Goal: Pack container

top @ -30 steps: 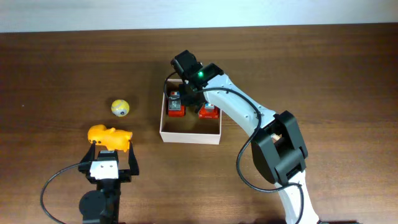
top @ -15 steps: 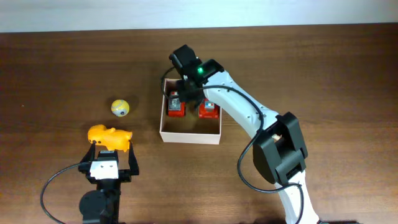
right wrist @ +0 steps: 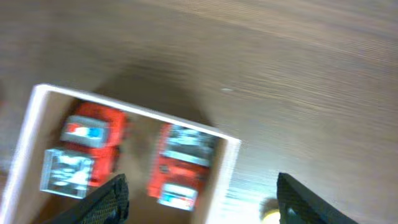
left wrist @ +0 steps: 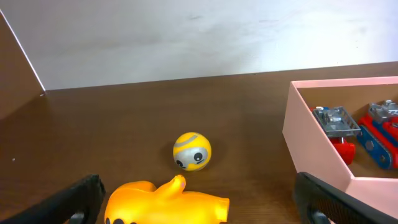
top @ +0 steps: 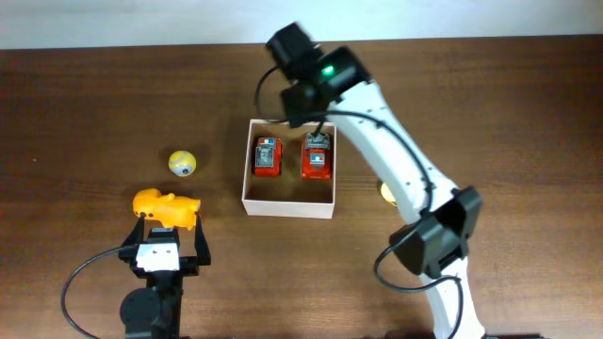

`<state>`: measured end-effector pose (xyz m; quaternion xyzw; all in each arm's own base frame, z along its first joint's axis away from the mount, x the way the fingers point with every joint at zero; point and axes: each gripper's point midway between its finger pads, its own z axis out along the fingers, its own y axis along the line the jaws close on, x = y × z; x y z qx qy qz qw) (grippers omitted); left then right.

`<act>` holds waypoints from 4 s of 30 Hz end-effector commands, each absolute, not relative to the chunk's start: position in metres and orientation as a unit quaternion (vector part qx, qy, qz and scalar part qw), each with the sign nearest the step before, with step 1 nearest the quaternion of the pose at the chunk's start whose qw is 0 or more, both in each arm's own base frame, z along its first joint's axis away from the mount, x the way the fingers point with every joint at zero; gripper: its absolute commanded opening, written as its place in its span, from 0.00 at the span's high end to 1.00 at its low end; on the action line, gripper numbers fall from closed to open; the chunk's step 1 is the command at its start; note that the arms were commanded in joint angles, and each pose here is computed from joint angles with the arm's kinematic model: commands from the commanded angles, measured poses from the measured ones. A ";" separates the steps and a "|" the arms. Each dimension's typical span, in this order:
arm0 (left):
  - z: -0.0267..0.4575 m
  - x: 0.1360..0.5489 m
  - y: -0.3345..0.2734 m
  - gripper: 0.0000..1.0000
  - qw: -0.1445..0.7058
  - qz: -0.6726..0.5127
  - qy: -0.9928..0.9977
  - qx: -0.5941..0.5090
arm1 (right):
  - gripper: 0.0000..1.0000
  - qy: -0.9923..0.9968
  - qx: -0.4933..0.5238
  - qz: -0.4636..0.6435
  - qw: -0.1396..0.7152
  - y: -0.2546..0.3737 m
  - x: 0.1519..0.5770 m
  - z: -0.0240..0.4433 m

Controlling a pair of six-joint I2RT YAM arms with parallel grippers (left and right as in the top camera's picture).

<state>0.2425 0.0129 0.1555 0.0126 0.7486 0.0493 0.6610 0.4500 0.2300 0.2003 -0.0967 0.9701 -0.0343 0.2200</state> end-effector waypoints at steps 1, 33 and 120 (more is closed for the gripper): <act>0.155 0.242 0.016 0.01 0.661 0.060 0.748 0.014 | 0.26 0.966 -0.064 -0.074 0.238 0.176 0.461 0.229; 0.155 0.242 0.016 0.01 0.661 0.060 0.748 0.014 | 0.13 0.992 -0.072 -0.071 -0.071 0.044 0.387 0.128; 0.155 0.242 0.016 0.01 0.661 0.060 0.748 0.014 | 0.57 0.995 -0.090 0.037 -0.008 0.082 0.421 0.068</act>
